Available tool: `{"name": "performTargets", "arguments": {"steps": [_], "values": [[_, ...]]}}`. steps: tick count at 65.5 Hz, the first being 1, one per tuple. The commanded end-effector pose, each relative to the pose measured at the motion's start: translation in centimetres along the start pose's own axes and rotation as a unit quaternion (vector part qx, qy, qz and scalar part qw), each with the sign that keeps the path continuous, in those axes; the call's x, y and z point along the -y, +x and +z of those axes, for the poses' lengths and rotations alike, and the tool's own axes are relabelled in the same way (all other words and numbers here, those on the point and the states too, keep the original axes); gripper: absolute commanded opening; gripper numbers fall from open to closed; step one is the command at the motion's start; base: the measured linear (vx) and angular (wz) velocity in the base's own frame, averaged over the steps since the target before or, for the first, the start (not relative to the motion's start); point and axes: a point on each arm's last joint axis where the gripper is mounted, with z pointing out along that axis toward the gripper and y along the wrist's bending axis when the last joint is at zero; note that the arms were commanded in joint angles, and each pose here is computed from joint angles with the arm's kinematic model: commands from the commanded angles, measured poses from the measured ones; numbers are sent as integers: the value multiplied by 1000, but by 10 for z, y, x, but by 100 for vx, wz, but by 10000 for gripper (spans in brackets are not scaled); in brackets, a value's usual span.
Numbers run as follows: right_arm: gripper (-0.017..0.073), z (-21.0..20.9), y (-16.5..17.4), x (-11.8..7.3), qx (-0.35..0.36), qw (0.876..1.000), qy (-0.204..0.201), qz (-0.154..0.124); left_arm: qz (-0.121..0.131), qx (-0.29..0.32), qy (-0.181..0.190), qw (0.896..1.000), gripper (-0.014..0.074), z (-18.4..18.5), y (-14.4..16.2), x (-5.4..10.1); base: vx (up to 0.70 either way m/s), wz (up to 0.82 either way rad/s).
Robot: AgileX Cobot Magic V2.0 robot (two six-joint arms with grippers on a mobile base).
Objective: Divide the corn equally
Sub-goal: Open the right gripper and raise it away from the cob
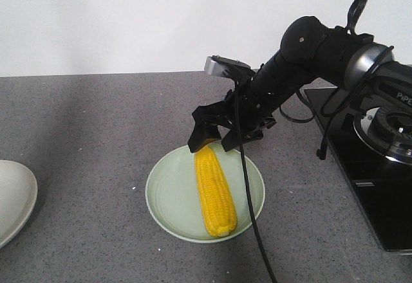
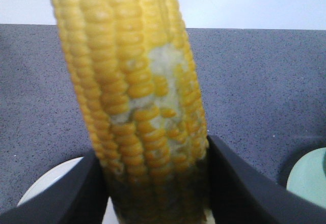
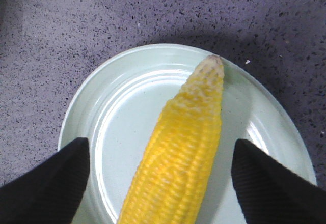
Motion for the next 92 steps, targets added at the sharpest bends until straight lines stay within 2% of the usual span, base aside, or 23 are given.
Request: {"name": "performTargets", "arguments": {"steps": [1,23,37,44,53,62,72,83,92], "values": [[559,-31,-7,-18,57,998,-9,-22,-5,45,9,999,108,-10,-9,-1,0,0],[559,-76,0,-33,112,990,59,-61,-5,45,8,999,108,-10,-9,-1,0,0],[559,-121,17,-49,148,977,124,-92,-5,45,8,999,108,-10,-9,-1,0,0],[559,-146,27,-55,169,970,143,-98,-5,45,8,999,108,-10,-9,-1,0,0],[559,-176,43,-50,206,962,158,-83,-5,44,8,999,108,-10,-9,-1,0,0],[559,-192,69,-31,225,956,182,-44,-5,44,8,999,108,-10,-9,-1,0,0],[559,-204,102,-15,257,944,210,-7,-5,43,7,999,108,-10,-9,-1,0,0],[559,-211,131,-16,293,928,231,-5,-7,40,6,999,108,-9,-8,-2,0,0],[559,-218,144,-25,320,916,239,-19,-9,30,1,1000,108,-9,-7,-3,0,0]]}}
